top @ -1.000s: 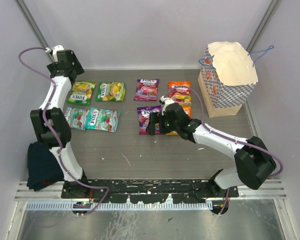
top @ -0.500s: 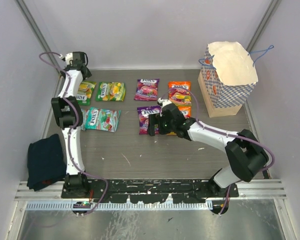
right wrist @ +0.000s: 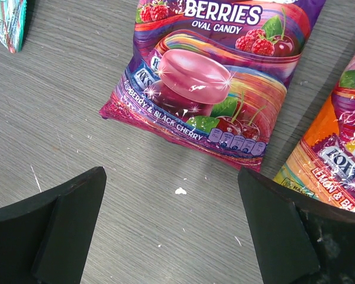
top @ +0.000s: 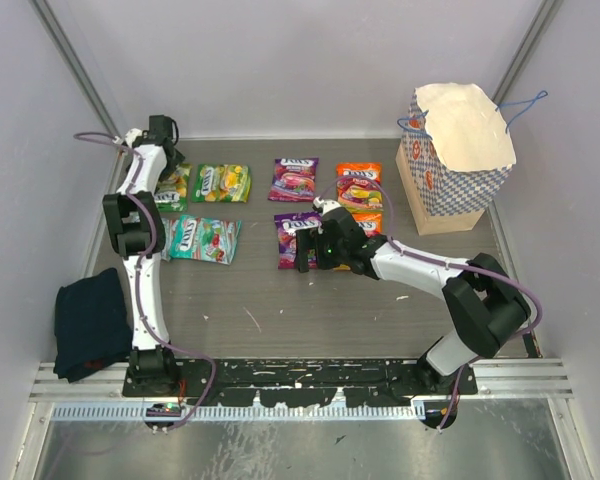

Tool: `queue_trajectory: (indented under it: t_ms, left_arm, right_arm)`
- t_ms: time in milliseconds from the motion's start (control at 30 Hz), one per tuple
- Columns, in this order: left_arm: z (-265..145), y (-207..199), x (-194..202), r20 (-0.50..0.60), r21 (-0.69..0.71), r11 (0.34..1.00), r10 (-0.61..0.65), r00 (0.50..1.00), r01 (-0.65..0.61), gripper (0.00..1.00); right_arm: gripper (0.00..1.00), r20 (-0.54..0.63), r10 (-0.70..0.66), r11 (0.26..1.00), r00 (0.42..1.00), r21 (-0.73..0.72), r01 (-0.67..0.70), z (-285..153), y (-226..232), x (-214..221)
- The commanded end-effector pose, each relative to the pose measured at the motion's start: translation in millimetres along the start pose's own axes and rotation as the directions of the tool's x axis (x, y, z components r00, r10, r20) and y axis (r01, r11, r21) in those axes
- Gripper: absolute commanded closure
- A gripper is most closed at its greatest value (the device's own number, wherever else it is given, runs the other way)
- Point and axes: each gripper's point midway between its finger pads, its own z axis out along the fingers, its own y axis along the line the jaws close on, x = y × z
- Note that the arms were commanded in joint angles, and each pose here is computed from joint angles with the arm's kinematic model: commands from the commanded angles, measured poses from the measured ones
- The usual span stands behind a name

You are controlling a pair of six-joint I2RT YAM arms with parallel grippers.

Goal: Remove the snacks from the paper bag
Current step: Adjust the snack at the center of the board.

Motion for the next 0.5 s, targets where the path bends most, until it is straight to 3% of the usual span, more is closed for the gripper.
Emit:
queue_trajectory:
  t_ms: [0, 167, 467]
  left_arm:
    - [-19, 9, 2, -0.037, -0.061, 0.976, -0.213, 0.976, 0.211, 0.02]
    - [-10, 19, 11, -0.036, -0.141, 0.955, -0.269, 0.963, 0.261, 0.02]
    - [6, 27, 4, -0.021, -0.139, 0.98, -0.147, 0.989, 0.143, 0.02]
  right_arm:
    - [0.0, 0.067, -0.019, 1.0, 0.998, -0.016, 0.02, -3, 8, -25]
    - [0.0, 0.063, -0.022, 1.0, 0.998, -0.01, 0.023, -1, 7, -25]
    - [0.0, 0.049, -0.024, 1.0, 0.999, -0.006, 0.024, 3, 6, -22]
